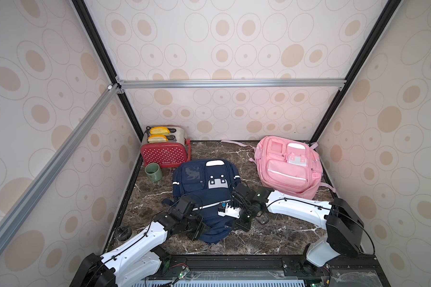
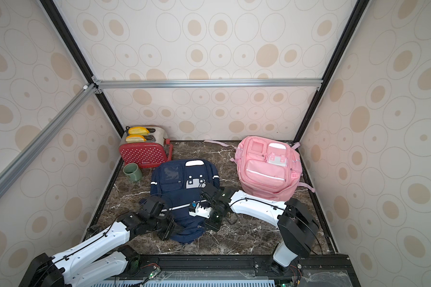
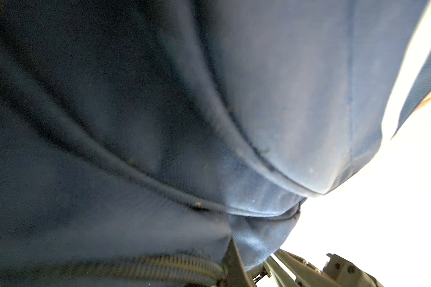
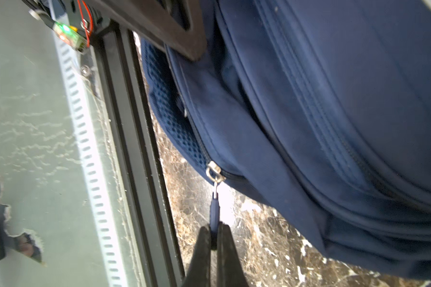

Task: Zip up the backpack
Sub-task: Zip the zipper on the backpack.

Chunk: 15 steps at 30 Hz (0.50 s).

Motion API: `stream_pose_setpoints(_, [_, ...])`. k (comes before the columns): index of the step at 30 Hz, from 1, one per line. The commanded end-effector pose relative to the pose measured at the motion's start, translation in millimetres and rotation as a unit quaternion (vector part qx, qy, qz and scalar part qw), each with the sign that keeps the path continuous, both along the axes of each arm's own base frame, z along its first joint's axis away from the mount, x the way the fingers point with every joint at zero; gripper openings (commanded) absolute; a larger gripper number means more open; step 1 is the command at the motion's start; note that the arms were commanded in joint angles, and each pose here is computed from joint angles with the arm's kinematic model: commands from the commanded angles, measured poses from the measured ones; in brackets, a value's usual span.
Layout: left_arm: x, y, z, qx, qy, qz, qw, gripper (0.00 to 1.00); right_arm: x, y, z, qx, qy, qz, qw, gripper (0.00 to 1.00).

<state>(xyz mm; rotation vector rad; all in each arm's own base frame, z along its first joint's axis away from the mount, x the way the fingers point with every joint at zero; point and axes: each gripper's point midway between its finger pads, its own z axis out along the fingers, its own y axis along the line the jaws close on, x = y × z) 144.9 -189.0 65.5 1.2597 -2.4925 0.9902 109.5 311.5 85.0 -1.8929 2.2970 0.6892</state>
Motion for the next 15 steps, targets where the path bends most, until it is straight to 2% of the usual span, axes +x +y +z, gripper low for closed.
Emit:
stream_pose_setpoints(1, [3.8,14.9,-4.0,0.033,-0.024,0.009,0.999,0.0,-5.1,-43.9,-13.0,-0.082,-0.005,-0.004,0.997,0.0])
stream_pose_setpoints(5, [2.8,21.5,7.0,0.033,-0.036,0.006,0.999,0.0,9.7,-60.7,-19.7,-0.108,-0.015,-0.031,0.994,0.0])
stream_pose_setpoints(15, [-4.4,33.4,20.7,0.037,-0.043,-0.005,0.998,0.0,49.2,-84.4,-19.1,-0.123,-0.026,-0.095,0.988,0.0])
